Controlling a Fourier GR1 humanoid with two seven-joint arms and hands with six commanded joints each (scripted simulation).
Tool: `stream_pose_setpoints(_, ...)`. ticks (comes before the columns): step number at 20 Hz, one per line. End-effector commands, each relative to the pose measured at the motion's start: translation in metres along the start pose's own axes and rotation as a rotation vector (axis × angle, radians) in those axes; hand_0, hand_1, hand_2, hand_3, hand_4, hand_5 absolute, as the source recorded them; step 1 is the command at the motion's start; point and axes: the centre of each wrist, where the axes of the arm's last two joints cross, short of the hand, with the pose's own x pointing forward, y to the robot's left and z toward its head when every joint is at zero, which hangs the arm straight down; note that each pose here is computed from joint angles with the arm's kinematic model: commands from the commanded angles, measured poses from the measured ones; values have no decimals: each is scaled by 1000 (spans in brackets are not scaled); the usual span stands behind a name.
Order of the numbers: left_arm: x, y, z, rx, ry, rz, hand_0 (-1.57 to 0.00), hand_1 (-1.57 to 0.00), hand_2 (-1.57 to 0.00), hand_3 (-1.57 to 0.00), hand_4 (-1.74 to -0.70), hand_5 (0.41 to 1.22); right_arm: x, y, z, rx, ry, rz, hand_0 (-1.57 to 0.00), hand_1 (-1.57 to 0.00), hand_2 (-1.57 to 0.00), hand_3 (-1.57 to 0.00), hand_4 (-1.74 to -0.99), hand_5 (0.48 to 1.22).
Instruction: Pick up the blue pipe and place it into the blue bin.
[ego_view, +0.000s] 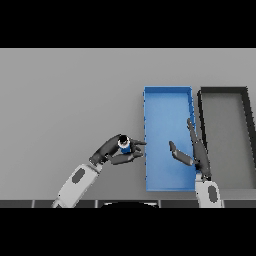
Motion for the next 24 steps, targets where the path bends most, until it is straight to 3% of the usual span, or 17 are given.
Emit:
stream_pose_setpoints(1,1,-4,0,-6,3,2,-1566,-1567,-1568,-1568,-1467,1220,1,0,-1,-5,-5,12,1,1,1,1,-1151,643)
stream_pose_setpoints(5,1,-5,3,-11,3,6,-1569,-1569,-1570,-1570,-1466,1220,5,16,35,-129,4,31,1,1,1,1,-1138,643)
stream_pose_setpoints(7,-1,-2,3,-2,7,6,-1570,-1570,-1570,-1570,-1466,1220,11,25,59,-222,35,53,1,1,1,1,-1188,643)
stream_pose_setpoints(9,-2,-1,2,-14,7,0,-1570,-1570,-1570,-1570,-1467,1220,18,33,69,-267,53,65,1,1,-2,1,-1184,642)
stream_pose_setpoints(10,-1,-5,1,-26,4,5,-1570,-1570,-1571,-1571,-1467,1220,22,27,67,-279,42,59,1,1,-20,1,-1187,642)
stream_pose_setpoints(12,-2,-3,2,-20,12,3,-1571,-1571,-1571,-1571,-1467,1221,35,26,70,-213,-84,-85,1,-12,-67,0,-1198,641)
stream_pose_setpoints(14,0,-2,1,-24,-2,12,-1571,-1571,-1571,-1571,-1467,1221,53,15,69,-99,-101,-178,1,-25,-106,-1,-1209,609)
stream_pose_setpoints(17,0,-5,1,-31,-5,9,-1571,-1571,-1571,-1571,-1467,1221,70,6,49,98,-33,-209,1,-18,-117,0,-1228,588)
stream_pose_setpoints(20,1,-3,2,-31,13,5,-1571,-1571,-1571,-1571,-1467,1221,95,6,28,240,-69,-192,1,-9,-104,0,-1255,560)
stream_pose_setpoints(24,4,-2,-4,-36,9,-17,-1571,-1571,-1571,-1571,-1467,1221,129,11,1,392,-108,-88,1,-3,-66,1,-1291,558)
